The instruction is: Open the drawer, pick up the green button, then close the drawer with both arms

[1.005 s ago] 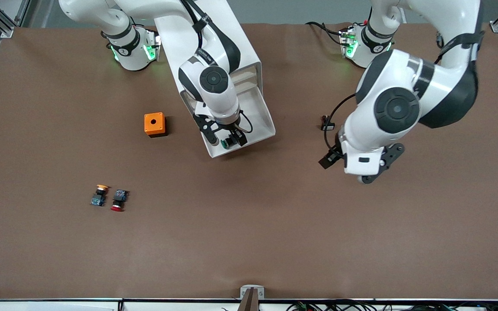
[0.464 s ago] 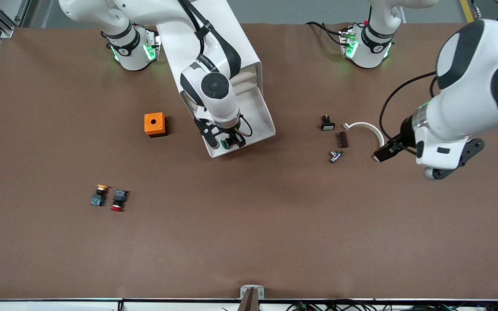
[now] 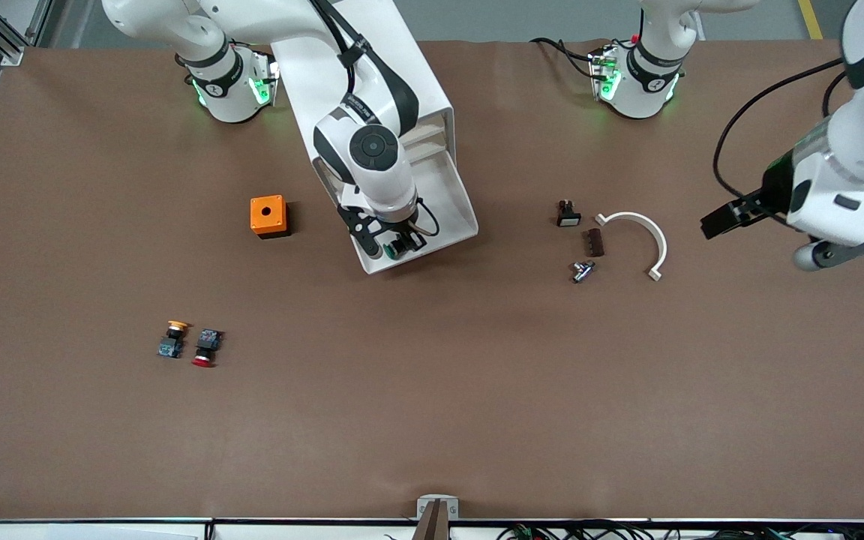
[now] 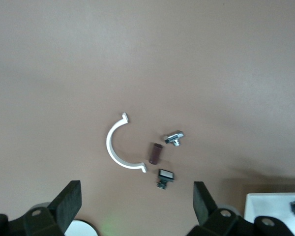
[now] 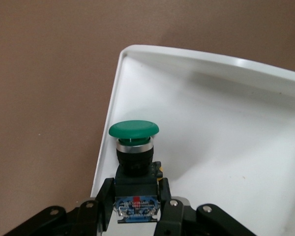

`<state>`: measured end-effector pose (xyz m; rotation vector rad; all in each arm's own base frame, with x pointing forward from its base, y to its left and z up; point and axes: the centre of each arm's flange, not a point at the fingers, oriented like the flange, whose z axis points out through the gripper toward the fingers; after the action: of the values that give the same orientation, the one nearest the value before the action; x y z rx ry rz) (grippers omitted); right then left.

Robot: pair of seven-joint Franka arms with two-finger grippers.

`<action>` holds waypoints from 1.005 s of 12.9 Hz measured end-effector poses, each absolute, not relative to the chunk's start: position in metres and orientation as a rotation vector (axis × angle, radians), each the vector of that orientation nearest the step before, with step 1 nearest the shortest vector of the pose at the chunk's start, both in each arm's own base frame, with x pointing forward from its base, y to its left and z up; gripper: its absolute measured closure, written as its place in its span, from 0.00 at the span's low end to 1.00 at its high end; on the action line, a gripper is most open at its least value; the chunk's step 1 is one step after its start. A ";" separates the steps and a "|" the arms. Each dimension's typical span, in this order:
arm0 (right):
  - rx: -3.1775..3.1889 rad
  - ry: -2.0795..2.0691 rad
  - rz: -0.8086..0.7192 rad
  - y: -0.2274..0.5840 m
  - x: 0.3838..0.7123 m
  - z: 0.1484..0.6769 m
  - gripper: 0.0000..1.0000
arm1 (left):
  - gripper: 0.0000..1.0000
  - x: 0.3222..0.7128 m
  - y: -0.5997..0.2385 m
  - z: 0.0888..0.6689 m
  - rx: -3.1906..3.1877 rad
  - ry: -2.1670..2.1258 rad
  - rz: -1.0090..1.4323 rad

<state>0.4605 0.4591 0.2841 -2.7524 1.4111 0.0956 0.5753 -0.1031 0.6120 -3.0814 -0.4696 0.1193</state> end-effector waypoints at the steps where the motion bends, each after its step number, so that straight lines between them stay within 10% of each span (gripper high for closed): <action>1: -2.760 1.396 0.096 0.460 0.461 0.286 0.59 | 0.00 0.564 -0.094 0.614 -3.087 -0.435 0.103; 13: -3.031 0.745 0.100 0.348 0.571 0.346 0.59 | 0.00 0.564 -0.166 0.496 -3.105 -0.070 0.200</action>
<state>0.5710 0.3480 0.3459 -3.0314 0.7446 0.0996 0.5642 -0.1658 0.4963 -3.1050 -0.0704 0.1999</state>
